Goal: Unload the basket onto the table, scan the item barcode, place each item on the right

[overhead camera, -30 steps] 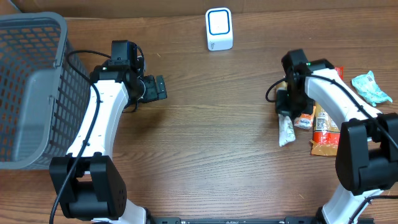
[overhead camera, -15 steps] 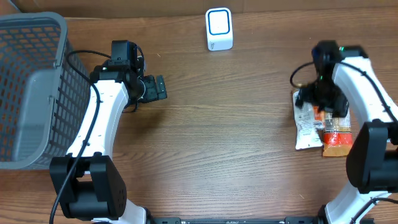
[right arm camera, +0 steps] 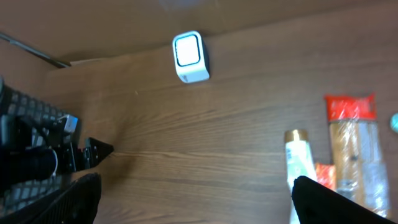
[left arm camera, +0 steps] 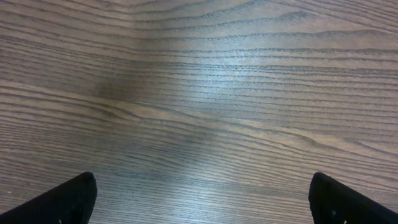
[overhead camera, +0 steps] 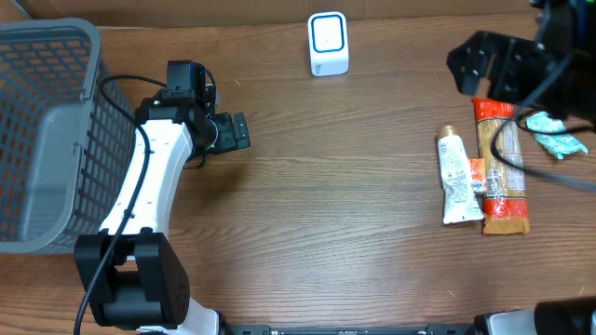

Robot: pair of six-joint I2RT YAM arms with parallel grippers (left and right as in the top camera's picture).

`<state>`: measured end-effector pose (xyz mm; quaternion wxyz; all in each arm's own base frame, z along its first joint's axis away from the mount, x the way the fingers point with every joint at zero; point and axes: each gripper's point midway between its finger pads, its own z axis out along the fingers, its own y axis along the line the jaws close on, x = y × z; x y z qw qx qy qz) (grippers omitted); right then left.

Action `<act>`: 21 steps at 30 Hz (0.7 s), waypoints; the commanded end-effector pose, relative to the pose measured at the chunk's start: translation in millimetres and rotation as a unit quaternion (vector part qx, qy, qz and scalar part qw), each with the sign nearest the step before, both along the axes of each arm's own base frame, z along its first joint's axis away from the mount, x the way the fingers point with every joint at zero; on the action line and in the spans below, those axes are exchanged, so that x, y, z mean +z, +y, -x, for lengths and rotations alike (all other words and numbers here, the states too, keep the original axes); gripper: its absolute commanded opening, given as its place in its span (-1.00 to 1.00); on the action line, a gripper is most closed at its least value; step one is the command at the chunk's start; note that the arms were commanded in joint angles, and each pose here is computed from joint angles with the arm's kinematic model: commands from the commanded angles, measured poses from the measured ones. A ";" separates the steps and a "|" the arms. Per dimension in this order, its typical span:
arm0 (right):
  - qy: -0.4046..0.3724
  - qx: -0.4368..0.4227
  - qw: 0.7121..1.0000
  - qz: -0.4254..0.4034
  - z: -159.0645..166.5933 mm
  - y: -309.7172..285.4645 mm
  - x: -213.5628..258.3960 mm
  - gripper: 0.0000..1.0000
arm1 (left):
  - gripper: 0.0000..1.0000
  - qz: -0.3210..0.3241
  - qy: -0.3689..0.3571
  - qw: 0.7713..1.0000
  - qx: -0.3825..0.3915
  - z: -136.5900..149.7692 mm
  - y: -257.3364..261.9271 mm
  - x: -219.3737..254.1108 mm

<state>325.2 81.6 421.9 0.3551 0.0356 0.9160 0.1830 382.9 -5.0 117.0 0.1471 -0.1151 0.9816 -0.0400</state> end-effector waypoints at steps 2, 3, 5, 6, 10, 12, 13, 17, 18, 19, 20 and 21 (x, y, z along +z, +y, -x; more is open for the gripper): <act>-0.033 -0.019 0.998 0.049 15.9 -21.2 13.7 1.00 | 0.99 -0.006 -0.010 1.000 -0.009 -2.8 0.1 6.8; -0.035 -0.032 0.997 0.053 23.8 -27.0 16.2 1.00 | 0.99 -0.006 -0.010 1.000 -0.009 -2.7 0.0 6.8; -0.035 -0.058 0.996 0.060 38.9 -36.8 19.7 1.00 | 0.99 -0.006 -0.010 1.000 -0.009 -2.7 0.0 6.8; -0.035 -0.068 0.995 0.063 45.0 -41.0 20.8 1.00 | 0.99 -0.006 -0.010 1.000 -0.009 -2.8 0.1 6.8; -0.087 -0.102 0.989 0.069 53.7 -53.9 39.0 1.00 | 0.99 -0.006 -0.010 1.000 -0.009 -2.7 0.0 6.8; -0.128 -0.118 0.982 0.069 51.9 -60.5 48.3 1.00 | 0.99 -0.006 -0.010 1.000 -0.009 -2.7 0.0 6.8; -0.144 -0.125 0.979 0.070 50.8 -63.3 50.1 1.00 | 0.99 -0.006 -0.010 1.000 -0.009 -2.7 0.0 6.8; -0.231 -0.126 0.961 0.084 43.2 -69.9 41.8 1.00 | 0.99 -0.006 -0.010 1.000 -0.009 -2.8 0.1 6.8; -0.250 -0.127 0.956 0.086 41.9 -71.1 35.9 1.00 | 0.99 -0.006 -0.010 1.000 -0.009 -2.7 0.0 6.8; -0.270 -0.128 0.950 0.088 41.5 -72.8 28.5 1.00 | 1.00 -0.006 -0.010 1.000 -0.009 -2.8 0.1 6.8; -0.291 -0.133 0.944 0.087 41.5 -74.5 18.4 1.00 | 0.99 -0.006 -0.010 1.000 -0.009 -2.8 0.1 6.8; -0.307 -0.138 0.938 0.084 42.6 -76.4 8.0 1.00 | 0.99 -0.006 -0.010 1.000 -0.009 -2.7 0.0 6.8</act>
